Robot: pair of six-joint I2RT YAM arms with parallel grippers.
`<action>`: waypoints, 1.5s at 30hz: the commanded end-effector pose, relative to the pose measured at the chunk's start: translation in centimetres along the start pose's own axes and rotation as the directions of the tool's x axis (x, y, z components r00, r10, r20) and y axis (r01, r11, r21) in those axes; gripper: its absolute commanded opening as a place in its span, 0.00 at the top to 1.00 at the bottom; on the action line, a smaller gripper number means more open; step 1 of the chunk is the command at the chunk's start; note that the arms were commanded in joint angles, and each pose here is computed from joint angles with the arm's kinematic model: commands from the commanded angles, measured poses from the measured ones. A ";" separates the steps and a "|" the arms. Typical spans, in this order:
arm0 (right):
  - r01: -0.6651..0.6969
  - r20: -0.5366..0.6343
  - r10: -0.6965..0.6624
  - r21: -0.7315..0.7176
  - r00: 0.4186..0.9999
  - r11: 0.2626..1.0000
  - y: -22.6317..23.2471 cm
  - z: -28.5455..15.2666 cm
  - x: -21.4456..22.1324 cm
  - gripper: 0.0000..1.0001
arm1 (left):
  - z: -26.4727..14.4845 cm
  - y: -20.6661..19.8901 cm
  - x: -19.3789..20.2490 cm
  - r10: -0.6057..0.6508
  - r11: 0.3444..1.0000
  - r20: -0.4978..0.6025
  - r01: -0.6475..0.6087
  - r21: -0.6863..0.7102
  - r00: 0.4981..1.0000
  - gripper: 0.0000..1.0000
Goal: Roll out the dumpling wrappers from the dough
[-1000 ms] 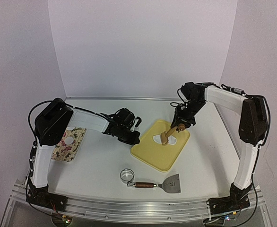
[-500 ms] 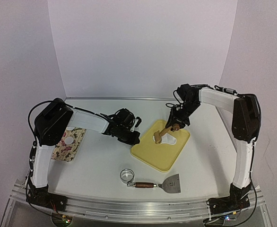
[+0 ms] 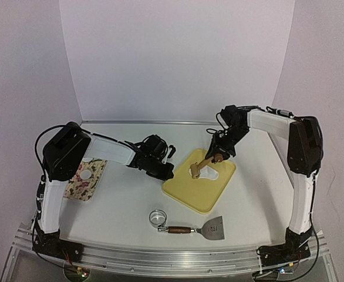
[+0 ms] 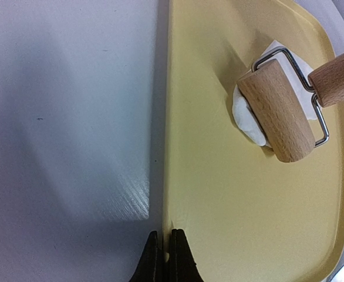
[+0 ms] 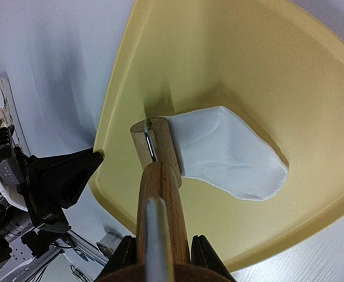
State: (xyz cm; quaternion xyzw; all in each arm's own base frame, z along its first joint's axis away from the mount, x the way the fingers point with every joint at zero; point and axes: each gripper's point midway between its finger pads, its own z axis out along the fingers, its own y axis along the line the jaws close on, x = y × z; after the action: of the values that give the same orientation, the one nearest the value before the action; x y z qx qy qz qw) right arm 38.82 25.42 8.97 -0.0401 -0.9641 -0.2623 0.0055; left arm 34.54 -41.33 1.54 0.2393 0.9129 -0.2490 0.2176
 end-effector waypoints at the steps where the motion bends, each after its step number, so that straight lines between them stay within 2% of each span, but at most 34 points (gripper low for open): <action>1: -0.024 -0.046 0.031 0.139 0.998 0.990 -3.7 4.3 0.4 1.00 | 1.7 2.8 9.4 -0.064 0.995 -0.287 0.038 -0.094 0.956 1.00; 9: -0.011 -0.058 0.022 0.181 0.998 0.983 -3.9 5.7 0.8 1.00 | 2.0 2.6 9.2 -0.063 0.996 -0.286 0.040 -0.083 0.956 1.00; 14: -0.029 -0.017 0.034 0.235 0.999 0.972 -4.6 4.5 0.7 1.00 | 1.7 3.5 9.7 -0.103 0.990 -0.289 0.071 -0.120 0.952 1.00; 21: -0.144 -0.018 0.159 0.345 0.987 0.927 -10.0 2.5 3.5 1.00 | 0.4 5.9 10.6 -0.183 0.975 -0.275 0.138 -0.176 0.944 1.00; 36: -0.276 0.037 0.285 0.402 0.958 0.873 -18.4 -2.2 4.9 1.00 | 0.0 6.7 10.0 -0.190 0.971 -0.262 0.142 -0.192 0.946 1.00; 39: -0.277 0.033 0.288 0.394 0.957 0.876 -18.5 -2.2 5.0 1.00 | 0.0 6.6 9.8 -0.179 0.974 -0.262 0.132 -0.185 0.949 1.00; 45: -0.226 -0.013 0.244 0.327 0.970 0.918 -15.5 -0.1 3.9 1.00 | 0.3 5.4 9.1 -0.120 0.987 -0.265 0.087 -0.133 0.957 1.00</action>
State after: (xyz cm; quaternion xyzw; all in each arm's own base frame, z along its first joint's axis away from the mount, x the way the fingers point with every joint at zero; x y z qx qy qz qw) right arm 37.40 15.99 8.37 -0.1467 -0.9517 -0.2695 -0.0064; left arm 34.52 -40.71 1.52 0.2149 0.9105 -0.2768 0.2196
